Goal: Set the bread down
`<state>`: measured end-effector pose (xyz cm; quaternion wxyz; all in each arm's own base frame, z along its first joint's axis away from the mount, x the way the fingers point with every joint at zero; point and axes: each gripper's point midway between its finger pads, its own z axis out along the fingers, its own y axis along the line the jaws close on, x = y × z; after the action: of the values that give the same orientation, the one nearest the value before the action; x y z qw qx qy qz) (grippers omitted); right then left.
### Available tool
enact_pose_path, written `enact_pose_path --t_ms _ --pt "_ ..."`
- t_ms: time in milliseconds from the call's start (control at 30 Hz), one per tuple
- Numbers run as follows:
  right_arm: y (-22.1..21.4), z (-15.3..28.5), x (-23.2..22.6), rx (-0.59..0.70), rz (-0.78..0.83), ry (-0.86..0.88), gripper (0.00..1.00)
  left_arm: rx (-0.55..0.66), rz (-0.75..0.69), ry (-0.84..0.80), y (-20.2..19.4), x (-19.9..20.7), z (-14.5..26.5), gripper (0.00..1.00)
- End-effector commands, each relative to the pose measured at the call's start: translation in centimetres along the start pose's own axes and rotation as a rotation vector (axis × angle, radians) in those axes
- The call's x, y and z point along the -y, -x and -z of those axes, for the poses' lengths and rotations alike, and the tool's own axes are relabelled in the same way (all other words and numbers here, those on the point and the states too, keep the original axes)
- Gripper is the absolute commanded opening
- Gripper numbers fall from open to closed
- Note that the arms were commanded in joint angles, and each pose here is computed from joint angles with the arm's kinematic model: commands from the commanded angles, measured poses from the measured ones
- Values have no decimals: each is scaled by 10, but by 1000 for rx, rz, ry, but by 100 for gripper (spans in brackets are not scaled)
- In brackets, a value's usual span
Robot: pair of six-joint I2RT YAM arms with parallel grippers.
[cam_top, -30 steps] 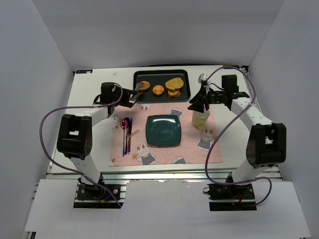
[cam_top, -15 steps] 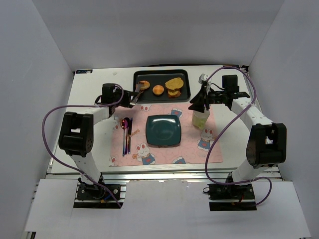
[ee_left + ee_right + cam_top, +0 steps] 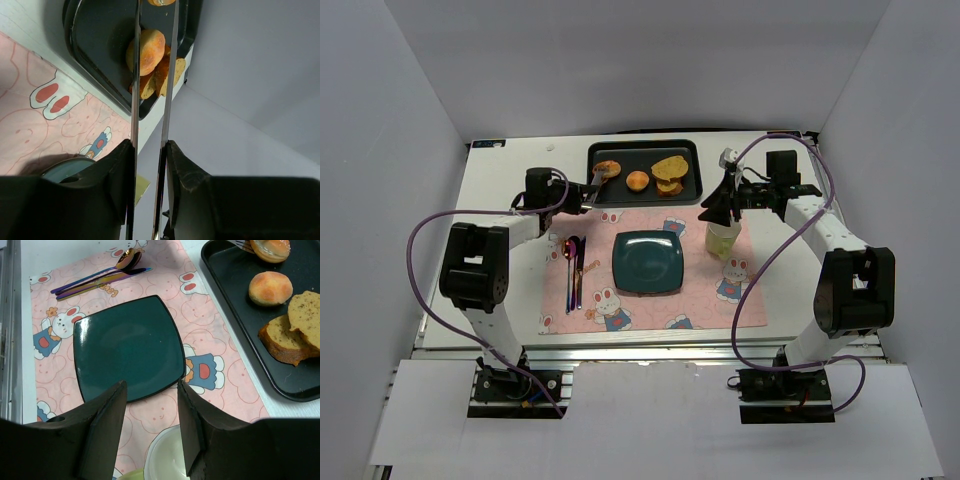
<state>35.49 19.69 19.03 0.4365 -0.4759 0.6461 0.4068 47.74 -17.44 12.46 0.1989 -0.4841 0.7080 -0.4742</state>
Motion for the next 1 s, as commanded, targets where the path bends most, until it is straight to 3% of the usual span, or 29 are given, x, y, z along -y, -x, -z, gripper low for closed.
enact_pose_path --t_ms 0,100,300,500,600,800,967 --pt "17 7 -5 30 42 12 50 -6 -19 -53 -3 15 5 11" --pt "18 8 -6 32 41 12 50 -17 -71 -89 -8 32 10 1" --pt "21 11 -8 32 50 11 50 -22 -259 -143 -19 65 35 0" --pt "21 13 -11 32 46 17 50 -115 -403 -239 -55 72 86 0" --pt "23 14 -13 30 59 19 50 -174 -468 -239 -76 51 120 0" --pt "19 14 -18 33 58 42 51 -318 -574 91 -104 -53 177 0" --pt "19 13 -19 34 59 53 52 -393 -598 117 -128 -76 214 0"
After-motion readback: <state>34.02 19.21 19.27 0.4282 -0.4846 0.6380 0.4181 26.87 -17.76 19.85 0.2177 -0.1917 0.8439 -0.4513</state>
